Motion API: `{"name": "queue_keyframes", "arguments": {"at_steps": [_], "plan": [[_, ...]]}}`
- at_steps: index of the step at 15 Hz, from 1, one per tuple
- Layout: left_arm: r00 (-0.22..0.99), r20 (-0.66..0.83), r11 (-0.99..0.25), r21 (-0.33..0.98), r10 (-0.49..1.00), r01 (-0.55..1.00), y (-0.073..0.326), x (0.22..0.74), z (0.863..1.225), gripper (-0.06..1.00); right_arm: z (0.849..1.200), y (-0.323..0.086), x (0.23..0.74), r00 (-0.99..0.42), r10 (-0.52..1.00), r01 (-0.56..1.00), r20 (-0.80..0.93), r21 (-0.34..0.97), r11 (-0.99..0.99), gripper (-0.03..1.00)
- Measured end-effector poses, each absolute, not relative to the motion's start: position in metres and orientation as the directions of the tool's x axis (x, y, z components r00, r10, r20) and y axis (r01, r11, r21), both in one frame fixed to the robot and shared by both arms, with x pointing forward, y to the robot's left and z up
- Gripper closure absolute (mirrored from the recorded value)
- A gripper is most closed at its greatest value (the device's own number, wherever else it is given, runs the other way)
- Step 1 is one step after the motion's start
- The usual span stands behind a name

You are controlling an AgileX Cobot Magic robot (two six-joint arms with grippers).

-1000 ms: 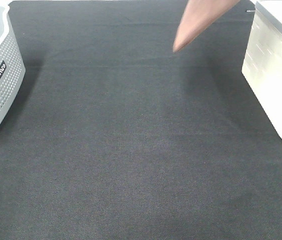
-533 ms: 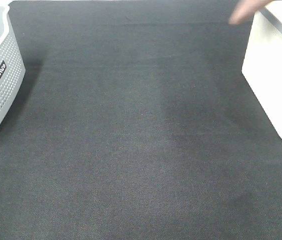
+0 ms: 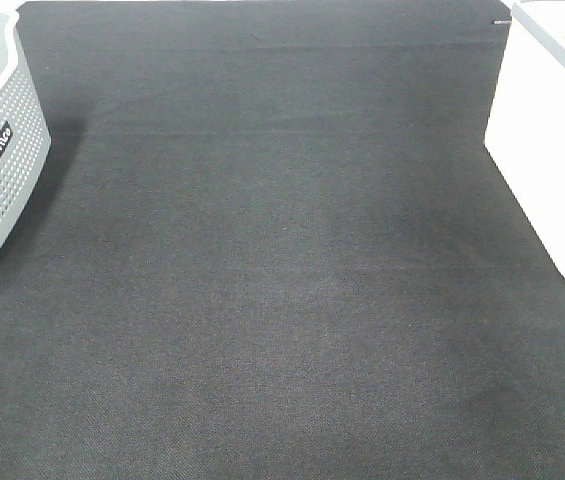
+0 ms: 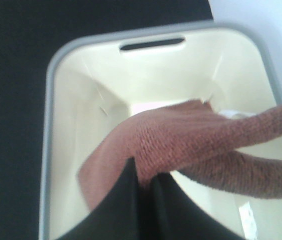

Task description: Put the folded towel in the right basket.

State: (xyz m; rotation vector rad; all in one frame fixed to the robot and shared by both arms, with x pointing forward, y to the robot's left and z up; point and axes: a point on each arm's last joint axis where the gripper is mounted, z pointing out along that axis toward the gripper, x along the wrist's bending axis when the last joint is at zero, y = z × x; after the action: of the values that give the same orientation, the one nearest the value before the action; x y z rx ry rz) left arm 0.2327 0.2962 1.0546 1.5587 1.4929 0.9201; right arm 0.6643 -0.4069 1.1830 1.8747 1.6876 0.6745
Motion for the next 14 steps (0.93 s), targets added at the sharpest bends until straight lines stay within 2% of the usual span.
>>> {"name": "queue_keyframes", "arguments": {"at_steps": [3,4,5,8,9,11,14], "plan": [[0.050,-0.011,-0.012,0.899,0.999,0.439,0.296,0.233,1.055,0.07,1.134,-0.413,0.679,0.111,0.993,0.820,0.038,0.560,-0.113,0.94],[0.050,-0.011,-0.012,0.899,0.999,0.439,0.296,0.233,1.055,0.07,1.123,-0.415,0.684,0.136,0.990,0.832,0.037,0.538,-0.135,0.88],[0.050,-0.011,-0.012,0.899,0.999,0.439,0.296,0.233,1.055,0.07,1.115,-0.418,0.687,0.164,0.986,0.839,0.032,0.520,-0.156,0.79],[0.050,-0.011,-0.012,0.899,0.999,0.439,0.296,0.233,1.055,0.07,1.109,-0.421,0.689,0.217,0.975,0.837,0.035,0.508,-0.205,0.41],[0.050,-0.011,-0.012,0.899,0.999,0.439,0.296,0.233,1.055,0.07,1.111,-0.421,0.688,0.224,0.973,0.833,0.047,0.510,-0.216,0.33],[0.050,-0.011,-0.012,0.899,0.999,0.439,0.296,0.233,1.055,0.07,1.119,-0.412,0.687,0.206,0.969,0.815,0.138,0.524,-0.248,0.28],[0.050,-0.011,-0.012,0.899,0.999,0.439,0.296,0.233,1.055,0.07,1.143,-0.397,0.679,0.163,0.964,0.786,0.210,0.563,-0.255,0.27]]}}
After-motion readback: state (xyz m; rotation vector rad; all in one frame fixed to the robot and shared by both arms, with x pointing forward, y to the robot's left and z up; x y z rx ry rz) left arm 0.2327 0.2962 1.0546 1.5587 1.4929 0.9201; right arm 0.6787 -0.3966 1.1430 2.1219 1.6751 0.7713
